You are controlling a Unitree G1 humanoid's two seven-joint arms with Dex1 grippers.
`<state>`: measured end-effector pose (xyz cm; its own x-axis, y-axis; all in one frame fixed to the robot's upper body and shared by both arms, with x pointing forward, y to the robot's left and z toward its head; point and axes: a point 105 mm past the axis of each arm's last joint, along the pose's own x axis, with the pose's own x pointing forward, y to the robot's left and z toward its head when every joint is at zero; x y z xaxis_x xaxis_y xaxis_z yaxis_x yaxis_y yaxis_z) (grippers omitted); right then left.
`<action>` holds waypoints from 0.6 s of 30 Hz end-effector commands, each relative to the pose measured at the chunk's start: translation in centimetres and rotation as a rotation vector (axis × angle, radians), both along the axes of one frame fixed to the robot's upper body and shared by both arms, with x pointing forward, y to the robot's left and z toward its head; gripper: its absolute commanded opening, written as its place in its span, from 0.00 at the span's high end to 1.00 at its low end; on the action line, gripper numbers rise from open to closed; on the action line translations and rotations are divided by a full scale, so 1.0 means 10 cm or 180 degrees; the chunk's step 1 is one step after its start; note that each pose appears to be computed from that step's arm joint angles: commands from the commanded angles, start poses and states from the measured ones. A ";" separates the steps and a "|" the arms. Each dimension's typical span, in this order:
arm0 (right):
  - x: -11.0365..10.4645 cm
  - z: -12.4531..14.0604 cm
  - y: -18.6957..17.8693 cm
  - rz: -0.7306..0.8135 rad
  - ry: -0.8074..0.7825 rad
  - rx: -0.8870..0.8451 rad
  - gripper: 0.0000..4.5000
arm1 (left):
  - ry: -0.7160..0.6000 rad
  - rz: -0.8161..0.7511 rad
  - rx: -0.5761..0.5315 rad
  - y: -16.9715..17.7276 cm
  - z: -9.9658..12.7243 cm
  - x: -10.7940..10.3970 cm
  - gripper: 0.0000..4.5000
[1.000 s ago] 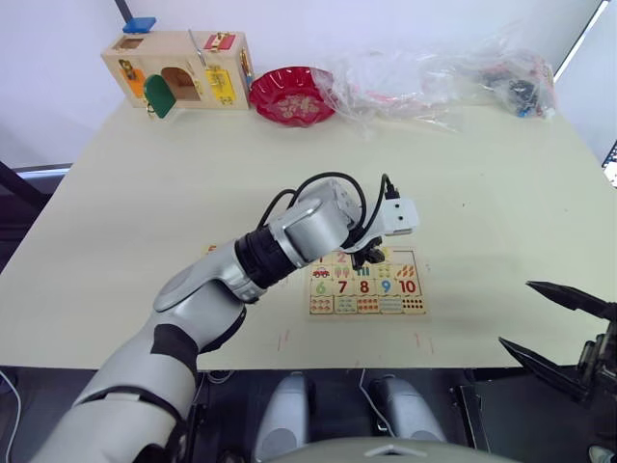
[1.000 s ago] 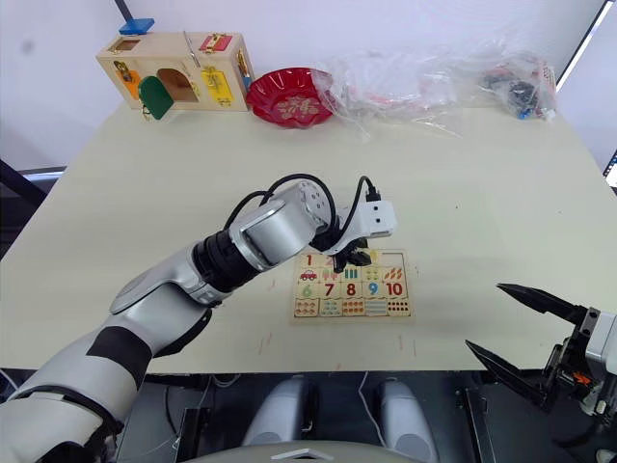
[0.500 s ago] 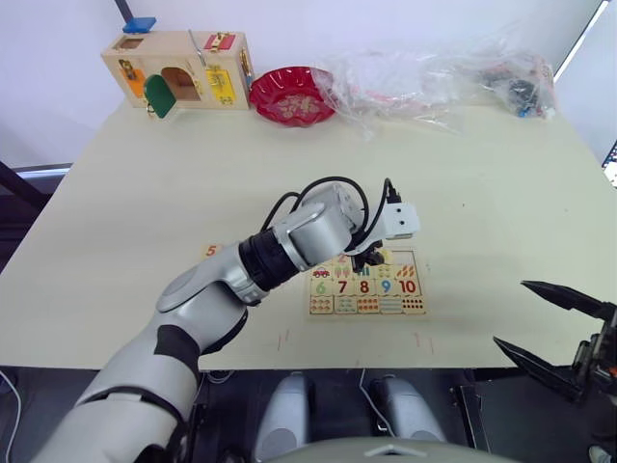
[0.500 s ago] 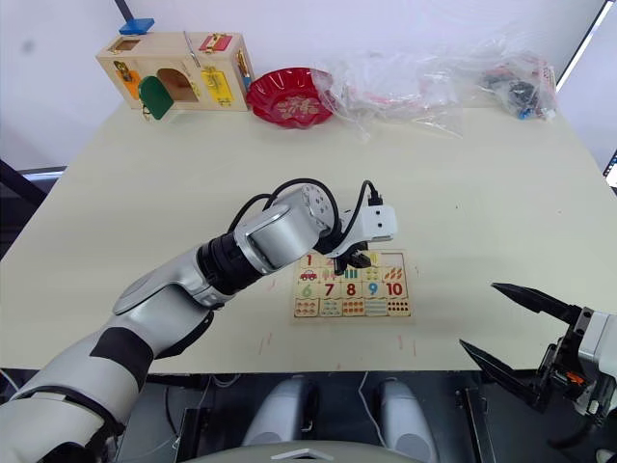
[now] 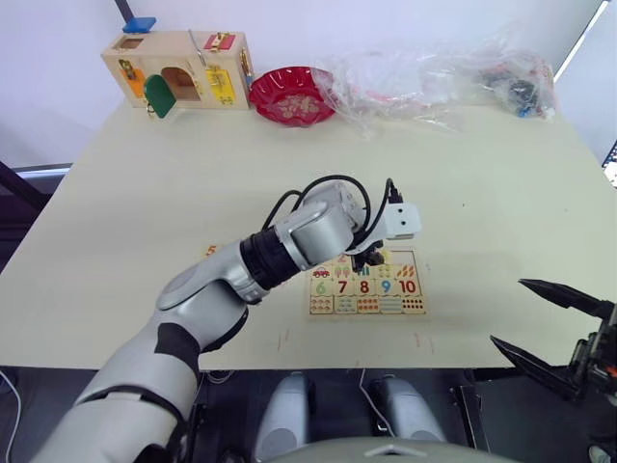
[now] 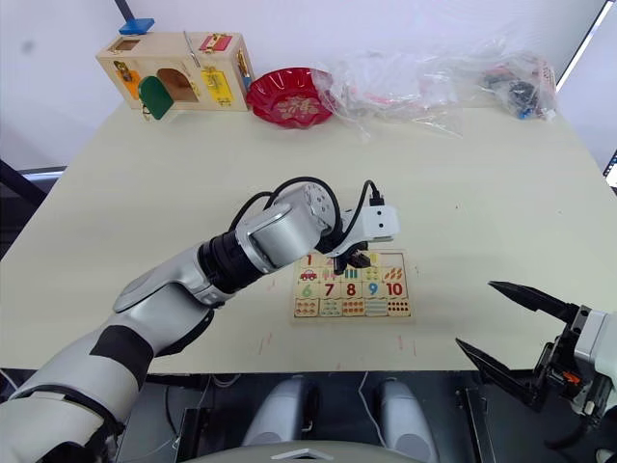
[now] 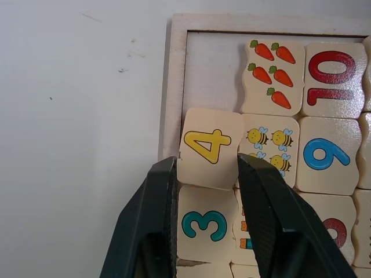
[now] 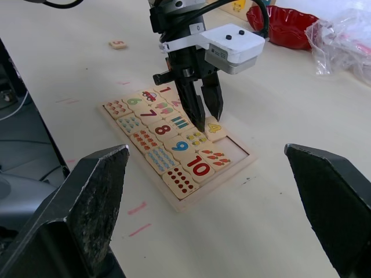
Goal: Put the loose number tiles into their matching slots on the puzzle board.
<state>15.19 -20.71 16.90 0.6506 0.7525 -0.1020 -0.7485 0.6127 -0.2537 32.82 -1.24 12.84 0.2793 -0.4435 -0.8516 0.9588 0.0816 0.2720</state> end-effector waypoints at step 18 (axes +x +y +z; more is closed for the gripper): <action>-0.01 0.02 0.05 0.0006 -0.0066 -0.0020 0.00 | -0.0122 -0.0032 0.0075 -0.06 0.08 0.03 0.76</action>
